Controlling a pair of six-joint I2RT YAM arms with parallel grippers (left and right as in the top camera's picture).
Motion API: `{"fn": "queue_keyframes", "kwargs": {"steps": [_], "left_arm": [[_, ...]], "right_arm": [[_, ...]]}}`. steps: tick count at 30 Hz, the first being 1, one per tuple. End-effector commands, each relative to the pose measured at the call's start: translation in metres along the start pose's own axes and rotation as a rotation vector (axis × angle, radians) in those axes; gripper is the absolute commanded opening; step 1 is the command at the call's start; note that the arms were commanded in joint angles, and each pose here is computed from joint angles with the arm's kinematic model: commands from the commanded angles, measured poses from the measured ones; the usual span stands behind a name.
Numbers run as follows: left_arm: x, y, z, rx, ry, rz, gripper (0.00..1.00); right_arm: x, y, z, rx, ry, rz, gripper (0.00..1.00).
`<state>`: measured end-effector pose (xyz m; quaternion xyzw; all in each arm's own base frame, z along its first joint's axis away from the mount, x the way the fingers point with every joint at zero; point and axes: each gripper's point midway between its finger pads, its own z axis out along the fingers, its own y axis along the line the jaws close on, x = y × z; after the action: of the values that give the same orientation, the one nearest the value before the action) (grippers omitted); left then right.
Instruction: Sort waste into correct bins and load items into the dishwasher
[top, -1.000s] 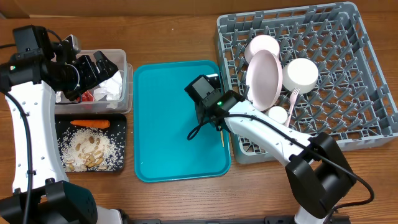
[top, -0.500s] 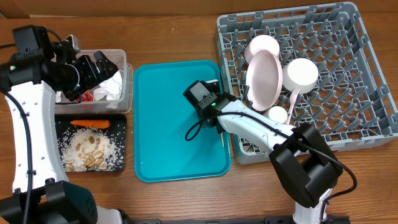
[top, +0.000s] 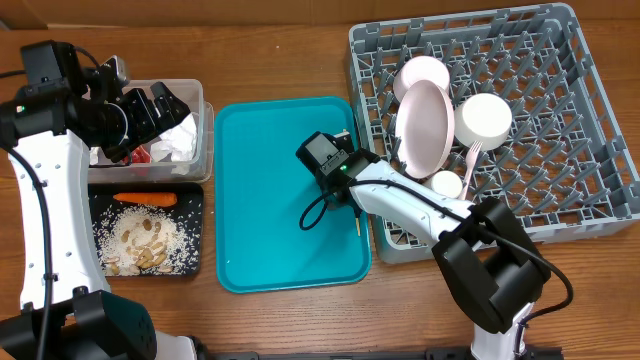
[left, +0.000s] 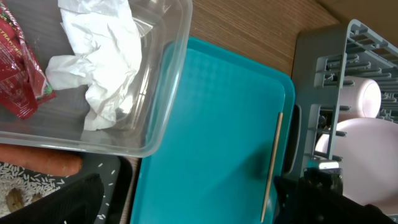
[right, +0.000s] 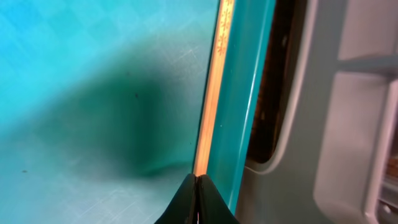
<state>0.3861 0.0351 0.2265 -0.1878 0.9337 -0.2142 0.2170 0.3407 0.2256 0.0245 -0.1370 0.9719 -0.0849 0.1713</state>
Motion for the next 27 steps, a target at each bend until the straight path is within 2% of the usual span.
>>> {"fn": "queue_keyframes", "kwargs": {"steps": [1,11,24,27], "left_arm": [[-0.006,-0.008,-0.013,0.01,-0.041,0.015,1.0],[-0.006,-0.008,-0.013,0.01,-0.041,0.015,1.0],[-0.006,-0.008,-0.013,0.01,-0.041,0.015,1.0],[-0.006,-0.008,-0.013,0.01,-0.041,0.015,1.0]], "right_arm": [[0.01,0.0,0.018,0.035,0.041,-0.065,0.04],[0.015,0.0,0.023,0.044,0.066,-0.129,0.05],[0.024,0.018,0.022,-0.072,0.105,-0.275,0.05],[0.027,0.022,0.022,-0.099,0.115,-0.308,0.09]]}}
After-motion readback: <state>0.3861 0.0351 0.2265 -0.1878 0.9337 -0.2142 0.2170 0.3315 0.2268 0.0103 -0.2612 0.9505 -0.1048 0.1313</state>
